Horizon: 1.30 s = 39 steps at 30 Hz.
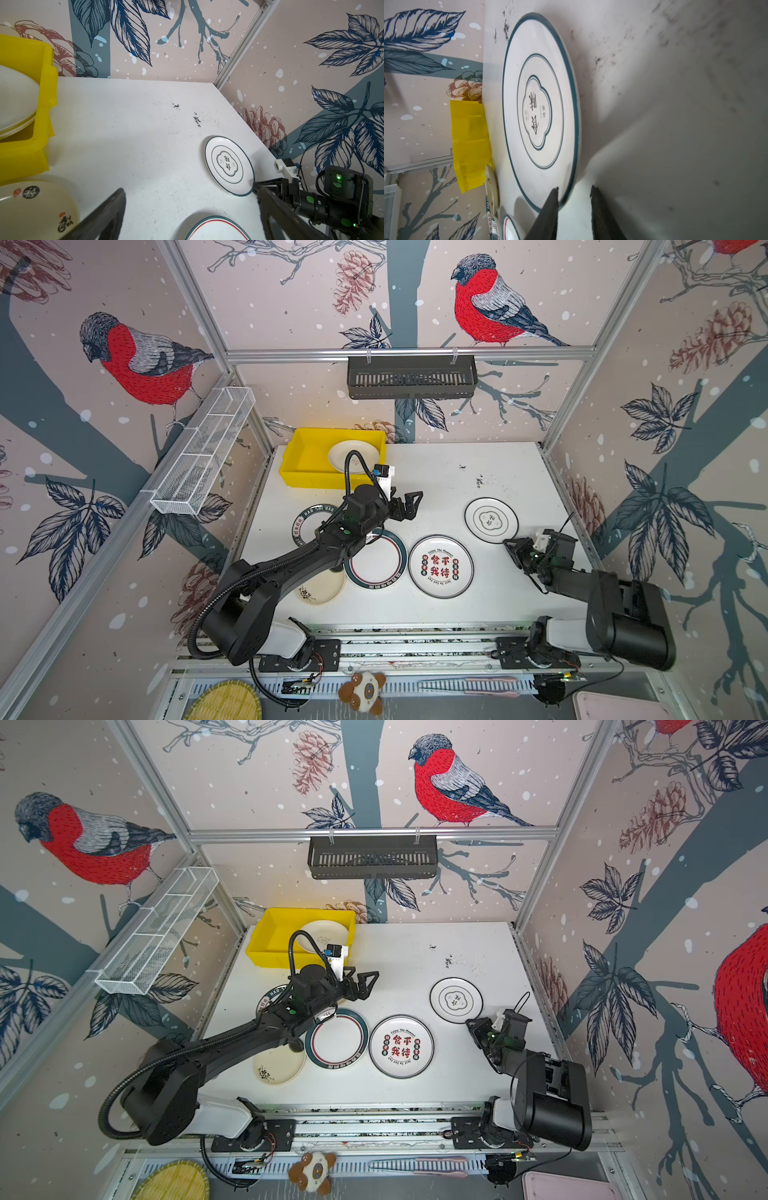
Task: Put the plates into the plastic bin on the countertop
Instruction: 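Grasp the green-rimmed plate's edge with the right gripper and tilt it upright, then lift the plate toward the left gripper while the left gripper reaches to it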
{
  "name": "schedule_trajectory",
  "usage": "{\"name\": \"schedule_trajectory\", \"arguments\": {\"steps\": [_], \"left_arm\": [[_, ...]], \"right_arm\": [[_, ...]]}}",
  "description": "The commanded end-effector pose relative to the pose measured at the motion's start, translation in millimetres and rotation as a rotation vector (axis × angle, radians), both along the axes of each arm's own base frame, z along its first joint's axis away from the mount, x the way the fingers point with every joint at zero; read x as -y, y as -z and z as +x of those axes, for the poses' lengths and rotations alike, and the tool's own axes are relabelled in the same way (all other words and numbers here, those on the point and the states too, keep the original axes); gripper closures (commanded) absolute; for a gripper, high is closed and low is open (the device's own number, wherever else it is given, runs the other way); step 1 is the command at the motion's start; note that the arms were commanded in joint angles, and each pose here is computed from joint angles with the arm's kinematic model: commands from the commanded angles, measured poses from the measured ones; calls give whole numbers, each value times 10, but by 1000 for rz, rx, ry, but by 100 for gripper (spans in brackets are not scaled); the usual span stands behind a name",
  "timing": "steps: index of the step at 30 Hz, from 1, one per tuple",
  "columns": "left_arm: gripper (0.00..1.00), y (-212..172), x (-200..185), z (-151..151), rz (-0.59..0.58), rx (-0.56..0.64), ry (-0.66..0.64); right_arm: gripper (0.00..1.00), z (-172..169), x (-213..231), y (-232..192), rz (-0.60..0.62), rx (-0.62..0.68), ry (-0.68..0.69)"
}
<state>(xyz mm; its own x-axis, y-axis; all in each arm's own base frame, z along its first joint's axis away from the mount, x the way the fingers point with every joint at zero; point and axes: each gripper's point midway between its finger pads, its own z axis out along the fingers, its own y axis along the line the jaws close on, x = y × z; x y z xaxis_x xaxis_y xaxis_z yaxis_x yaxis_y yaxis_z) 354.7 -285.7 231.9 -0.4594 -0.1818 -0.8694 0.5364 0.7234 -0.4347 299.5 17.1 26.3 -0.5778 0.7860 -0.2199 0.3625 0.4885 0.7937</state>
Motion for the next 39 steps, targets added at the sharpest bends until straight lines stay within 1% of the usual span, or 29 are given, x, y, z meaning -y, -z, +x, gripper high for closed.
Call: {"name": "schedule_trajectory", "arguments": {"steps": [1,10,17,21,25,29,32,35,38,39], "left_arm": [[2,-68,-13,20,6,26,-13],[2,-92,-13,48,18,27,-21],[2,-102,3,73,18,27,-22],[2,-82,13,73,20,23,-19],[2,-72,13,68,21,22,-18],[2,-52,30,69,18,19,-12],[7,2,84,71,24,14,14],[10,71,192,62,27,-4,62],[11,105,312,62,27,-16,94],[13,109,358,60,26,-17,105]], "right_arm": [[74,80,2,-4,29,11,10],[79,155,-5,134,58,-24,11],[88,194,7,158,42,-39,11],[95,193,6,146,23,-41,5],[96,186,3,83,6,-32,3],[97,206,-1,-62,-20,-7,-1],[97,244,-30,-273,-47,41,-13],[97,284,-137,-520,-80,100,-53],[97,320,-314,-916,-125,208,-103],[97,326,-367,-1026,-139,236,-112]]}}
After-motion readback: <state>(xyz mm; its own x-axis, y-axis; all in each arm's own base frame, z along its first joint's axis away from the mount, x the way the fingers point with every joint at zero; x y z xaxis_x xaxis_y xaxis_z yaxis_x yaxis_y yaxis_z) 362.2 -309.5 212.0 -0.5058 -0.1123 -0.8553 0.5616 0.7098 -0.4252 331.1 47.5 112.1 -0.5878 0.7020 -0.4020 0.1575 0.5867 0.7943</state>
